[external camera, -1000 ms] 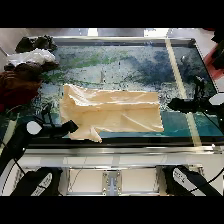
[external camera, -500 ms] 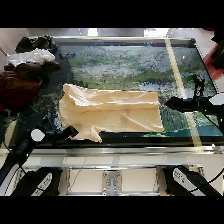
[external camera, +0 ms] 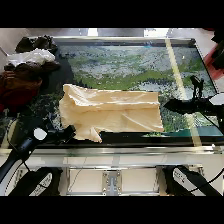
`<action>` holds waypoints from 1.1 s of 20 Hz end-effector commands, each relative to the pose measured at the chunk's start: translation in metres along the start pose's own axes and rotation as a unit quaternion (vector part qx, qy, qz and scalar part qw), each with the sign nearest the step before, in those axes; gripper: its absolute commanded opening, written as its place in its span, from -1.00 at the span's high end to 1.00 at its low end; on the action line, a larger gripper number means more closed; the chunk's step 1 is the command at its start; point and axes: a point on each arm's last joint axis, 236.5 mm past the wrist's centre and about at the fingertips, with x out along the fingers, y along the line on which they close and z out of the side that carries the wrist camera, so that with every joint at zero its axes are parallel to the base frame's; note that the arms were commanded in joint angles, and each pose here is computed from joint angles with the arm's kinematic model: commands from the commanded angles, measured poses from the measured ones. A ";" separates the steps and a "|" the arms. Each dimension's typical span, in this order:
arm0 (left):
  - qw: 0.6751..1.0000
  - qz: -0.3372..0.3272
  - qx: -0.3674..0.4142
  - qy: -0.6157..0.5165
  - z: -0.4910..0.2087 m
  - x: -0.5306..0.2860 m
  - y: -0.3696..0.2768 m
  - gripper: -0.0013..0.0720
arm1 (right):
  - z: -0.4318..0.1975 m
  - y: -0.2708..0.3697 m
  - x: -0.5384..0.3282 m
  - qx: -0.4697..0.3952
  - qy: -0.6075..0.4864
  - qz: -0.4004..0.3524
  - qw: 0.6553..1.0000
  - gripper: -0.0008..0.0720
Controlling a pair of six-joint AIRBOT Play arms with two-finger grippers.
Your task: Fold the shirts.
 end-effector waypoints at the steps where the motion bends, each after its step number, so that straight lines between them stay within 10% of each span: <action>1: 1.000 -0.026 -0.014 0.009 -0.003 0.000 -0.013 0.93 | -0.025 -0.006 0.001 0.002 0.050 -0.010 0.999 -0.06; 11: 0.994 -0.093 0.052 -0.009 0.023 -0.030 -0.072 0.93 | -0.114 -0.067 0.039 0.274 0.066 0.046 0.958 -0.06; 22: 0.994 -0.093 0.062 0.002 0.017 -0.030 -0.072 0.93 | -0.118 -0.083 0.060 0.324 0.014 0.034 0.945 0.22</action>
